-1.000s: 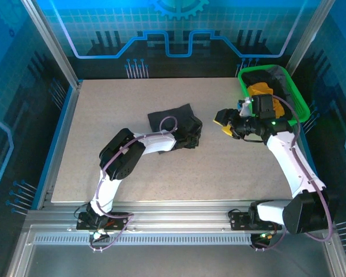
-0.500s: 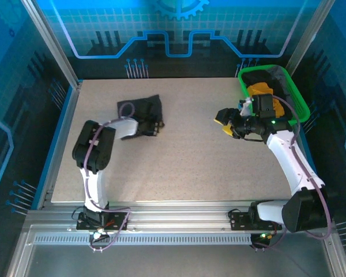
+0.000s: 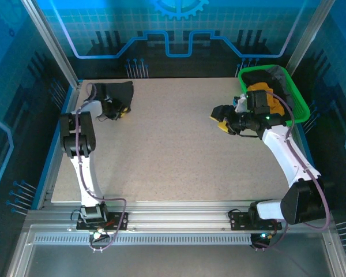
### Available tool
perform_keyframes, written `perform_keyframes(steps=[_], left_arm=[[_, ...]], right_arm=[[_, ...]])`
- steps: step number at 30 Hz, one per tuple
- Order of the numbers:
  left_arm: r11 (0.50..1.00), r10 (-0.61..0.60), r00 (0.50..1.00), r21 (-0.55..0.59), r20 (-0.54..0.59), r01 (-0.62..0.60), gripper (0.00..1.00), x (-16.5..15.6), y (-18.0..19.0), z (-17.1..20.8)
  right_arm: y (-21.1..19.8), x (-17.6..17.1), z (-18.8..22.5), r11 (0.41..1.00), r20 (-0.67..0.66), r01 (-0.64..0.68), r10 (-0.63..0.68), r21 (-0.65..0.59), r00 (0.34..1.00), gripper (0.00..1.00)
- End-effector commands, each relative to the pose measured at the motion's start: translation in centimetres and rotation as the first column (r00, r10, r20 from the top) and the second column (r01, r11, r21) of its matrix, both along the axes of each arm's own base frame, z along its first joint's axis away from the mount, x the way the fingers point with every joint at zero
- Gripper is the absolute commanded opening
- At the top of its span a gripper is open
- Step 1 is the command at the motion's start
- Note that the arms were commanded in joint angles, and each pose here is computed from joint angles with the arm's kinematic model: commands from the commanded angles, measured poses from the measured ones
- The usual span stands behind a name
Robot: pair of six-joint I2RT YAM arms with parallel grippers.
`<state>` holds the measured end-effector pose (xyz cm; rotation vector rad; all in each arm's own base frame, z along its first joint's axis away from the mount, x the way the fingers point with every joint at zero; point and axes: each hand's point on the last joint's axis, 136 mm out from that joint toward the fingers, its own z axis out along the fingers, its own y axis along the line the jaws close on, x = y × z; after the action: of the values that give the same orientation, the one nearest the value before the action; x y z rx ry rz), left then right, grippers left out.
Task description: Fold and stack the t-shirts
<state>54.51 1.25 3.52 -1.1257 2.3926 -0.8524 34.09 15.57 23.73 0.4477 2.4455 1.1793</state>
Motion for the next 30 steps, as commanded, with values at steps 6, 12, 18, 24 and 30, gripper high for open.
perform_keyframes(steps=[6,12,18,24,30], left_arm=[[0.997,-0.075,0.993,0.002,0.090,0.075,0.48,-0.7,-2.6,4.3],[0.998,-0.044,0.979,0.042,0.200,0.036,0.99,-4.3,-6.4,13.2],[0.978,0.083,0.916,0.143,0.393,-0.150,0.99,-8.6,-5.5,21.8],[0.862,0.157,0.901,0.390,0.405,-0.325,0.99,-16.1,-1.7,24.5],[0.629,0.050,0.884,0.672,0.465,-0.390,0.99,-24.6,2.6,21.9]], right_arm=[[2.1,1.3,4.7,0.998,0.193,-0.033,0.022,0.052,0.981,0.69],[1.5,2.1,7.4,0.998,0.260,0.037,-0.048,0.047,0.964,1.00],[-0.5,2.9,8.6,0.990,0.264,0.141,-0.139,0.012,0.954,1.00],[-3.3,1.9,9.3,0.958,0.334,0.204,-0.129,-0.201,0.934,1.00],[-9.2,0.9,4.2,0.750,0.461,0.387,-0.123,-0.536,0.879,1.00]])
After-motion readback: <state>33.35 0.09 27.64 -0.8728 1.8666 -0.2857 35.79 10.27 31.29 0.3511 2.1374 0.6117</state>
